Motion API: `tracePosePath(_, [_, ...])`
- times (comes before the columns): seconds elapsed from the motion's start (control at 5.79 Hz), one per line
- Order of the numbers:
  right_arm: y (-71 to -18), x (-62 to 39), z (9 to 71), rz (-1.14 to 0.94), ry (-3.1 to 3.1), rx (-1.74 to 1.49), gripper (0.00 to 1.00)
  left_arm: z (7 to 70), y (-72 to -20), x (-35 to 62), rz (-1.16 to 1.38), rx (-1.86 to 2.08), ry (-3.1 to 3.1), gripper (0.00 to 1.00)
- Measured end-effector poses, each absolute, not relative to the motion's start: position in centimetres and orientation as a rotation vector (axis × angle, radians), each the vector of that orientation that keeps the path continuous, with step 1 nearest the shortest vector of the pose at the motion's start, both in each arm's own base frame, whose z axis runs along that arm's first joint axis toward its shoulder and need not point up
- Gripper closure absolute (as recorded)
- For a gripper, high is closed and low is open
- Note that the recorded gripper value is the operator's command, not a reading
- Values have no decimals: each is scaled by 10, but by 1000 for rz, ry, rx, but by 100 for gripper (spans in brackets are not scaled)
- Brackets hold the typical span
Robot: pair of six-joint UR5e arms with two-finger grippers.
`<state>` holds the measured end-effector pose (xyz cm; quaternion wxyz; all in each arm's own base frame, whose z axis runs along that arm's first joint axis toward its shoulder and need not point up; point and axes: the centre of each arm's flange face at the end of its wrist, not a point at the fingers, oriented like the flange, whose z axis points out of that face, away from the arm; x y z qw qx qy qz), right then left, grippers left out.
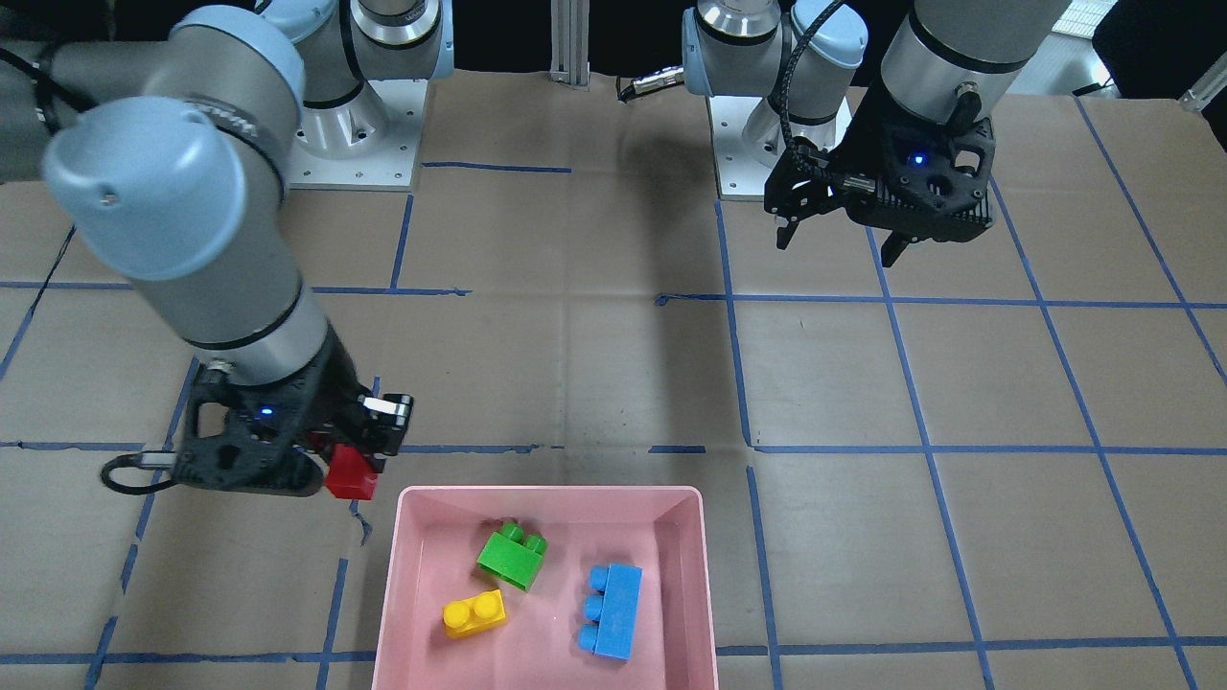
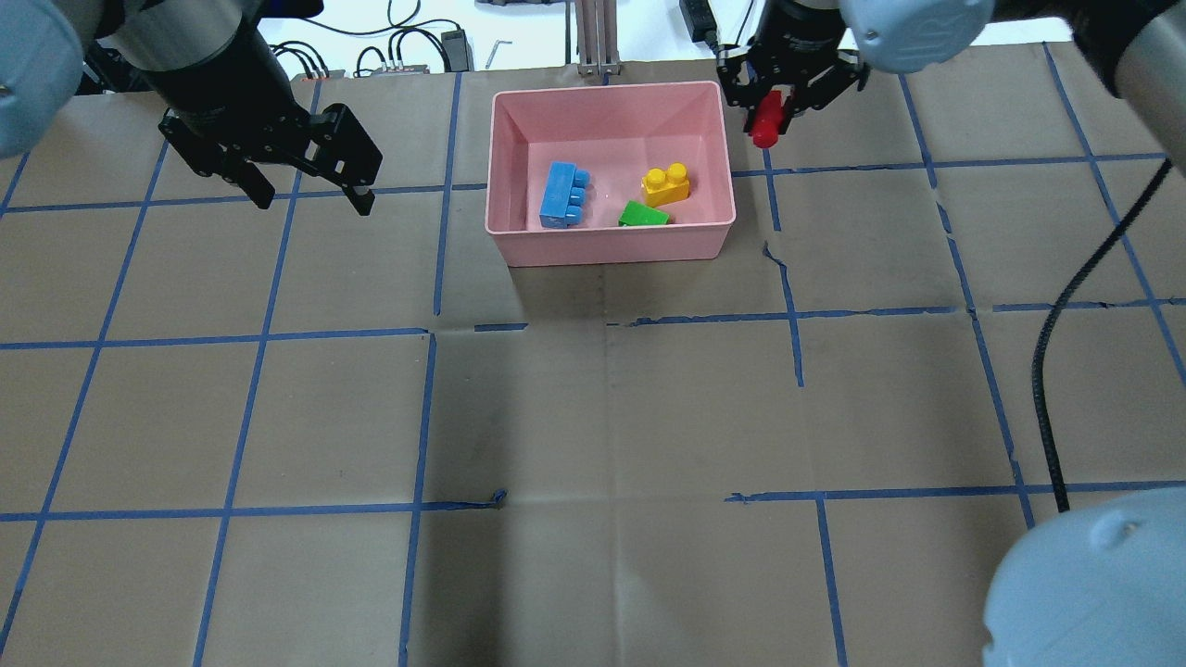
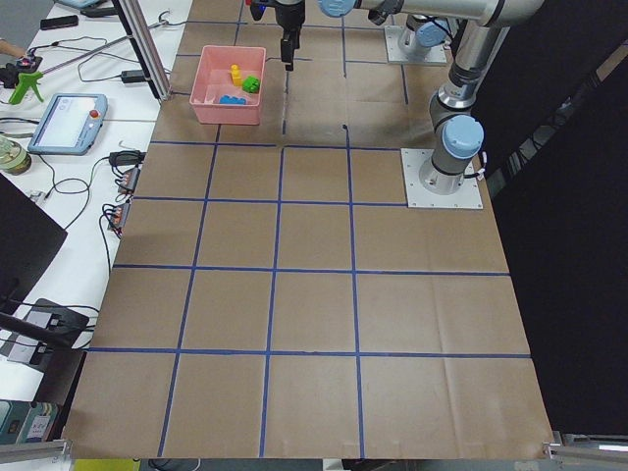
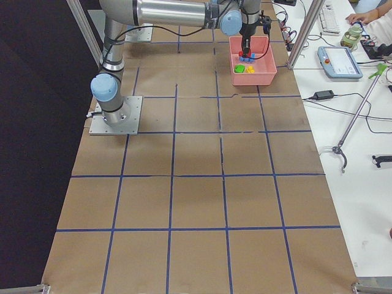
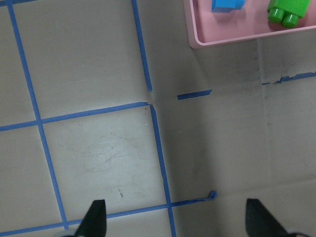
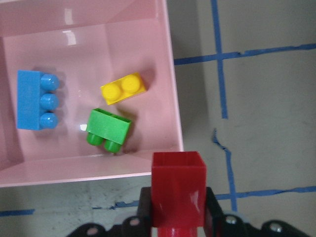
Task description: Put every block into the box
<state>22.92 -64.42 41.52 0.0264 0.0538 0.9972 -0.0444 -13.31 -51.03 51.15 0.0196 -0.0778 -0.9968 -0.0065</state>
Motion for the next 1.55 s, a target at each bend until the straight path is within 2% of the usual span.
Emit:
tracePosePath(0.52, [-690,316,336,-164,3067,120,60,513,-510,-132,-15,-236,-3093,1])
tracePosePath(0.69, [-704,322,303,-173,3067,76,38,513,-510,-132,-14,-236,-3093,1])
tracePosePath(0.86, [-712,325,279,-186,3065,59,7,514,-510,-132,-14,-237,-3094,1])
tracePosePath(1.04, [-716,326,270,-199,3062,52,1,514,-510,-132,-13,-237,-3094,1])
tracePosePath(1.55, [-700,313,317,-223,3069,67,1,514,-510,-132,-12,-237,-3094,1])
